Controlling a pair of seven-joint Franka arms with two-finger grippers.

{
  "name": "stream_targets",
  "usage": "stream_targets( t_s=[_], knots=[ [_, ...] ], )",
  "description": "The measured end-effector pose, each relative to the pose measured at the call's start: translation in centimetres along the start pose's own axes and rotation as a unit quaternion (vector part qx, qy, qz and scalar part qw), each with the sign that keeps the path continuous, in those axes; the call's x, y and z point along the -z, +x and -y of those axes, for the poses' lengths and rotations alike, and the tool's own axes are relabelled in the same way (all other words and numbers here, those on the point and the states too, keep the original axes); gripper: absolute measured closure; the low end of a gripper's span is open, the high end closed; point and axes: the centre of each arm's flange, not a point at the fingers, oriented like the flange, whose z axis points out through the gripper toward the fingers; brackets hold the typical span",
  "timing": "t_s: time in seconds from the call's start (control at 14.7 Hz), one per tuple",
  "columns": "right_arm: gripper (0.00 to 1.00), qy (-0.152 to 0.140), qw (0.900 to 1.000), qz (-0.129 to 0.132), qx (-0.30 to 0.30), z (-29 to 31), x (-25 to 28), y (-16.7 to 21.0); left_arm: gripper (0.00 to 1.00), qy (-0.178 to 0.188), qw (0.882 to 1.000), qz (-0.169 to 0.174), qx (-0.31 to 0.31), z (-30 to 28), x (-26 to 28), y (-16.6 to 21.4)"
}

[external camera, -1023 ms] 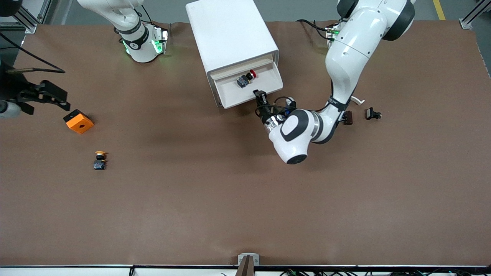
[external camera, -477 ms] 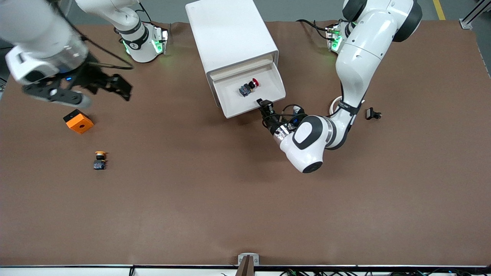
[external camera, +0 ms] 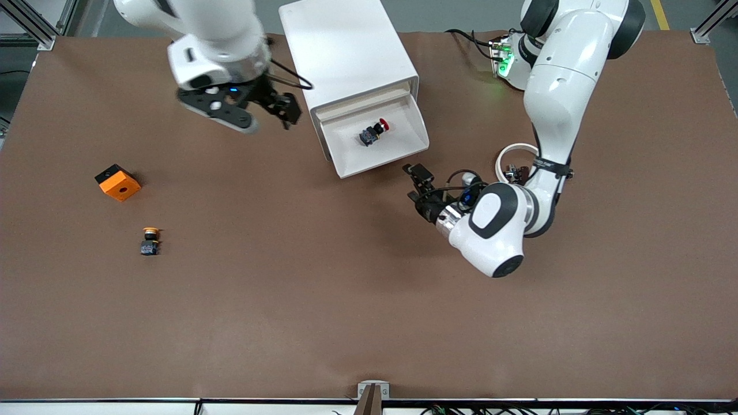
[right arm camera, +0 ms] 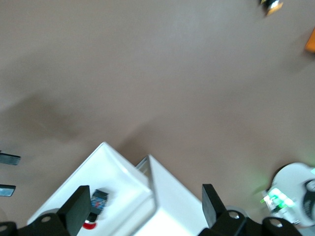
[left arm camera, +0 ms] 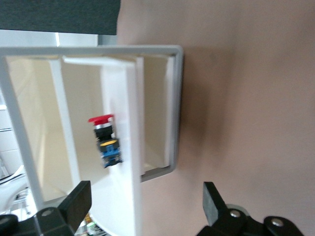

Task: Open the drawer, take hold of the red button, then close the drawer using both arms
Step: 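Grasp the red button in the drawer with the right gripper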

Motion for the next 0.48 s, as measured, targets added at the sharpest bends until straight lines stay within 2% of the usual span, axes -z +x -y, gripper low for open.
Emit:
stream_targets(
  t_s=[0.2, 0.48],
  knots=[
    [0.00, 0.012, 0.999, -0.008, -0.038, 4.4, -4.6, -4.6, 0.00, -0.078, 0.995, -0.057, -0.010, 0.2, 2.3, 1.2],
    [0.00, 0.025, 0.996, -0.008, -0.080, 8.2, -10.0, -9.8, 0.00, -0.164, 0.972, -0.124, -0.117, 3.7, 6.8, 2.2]
  ],
)
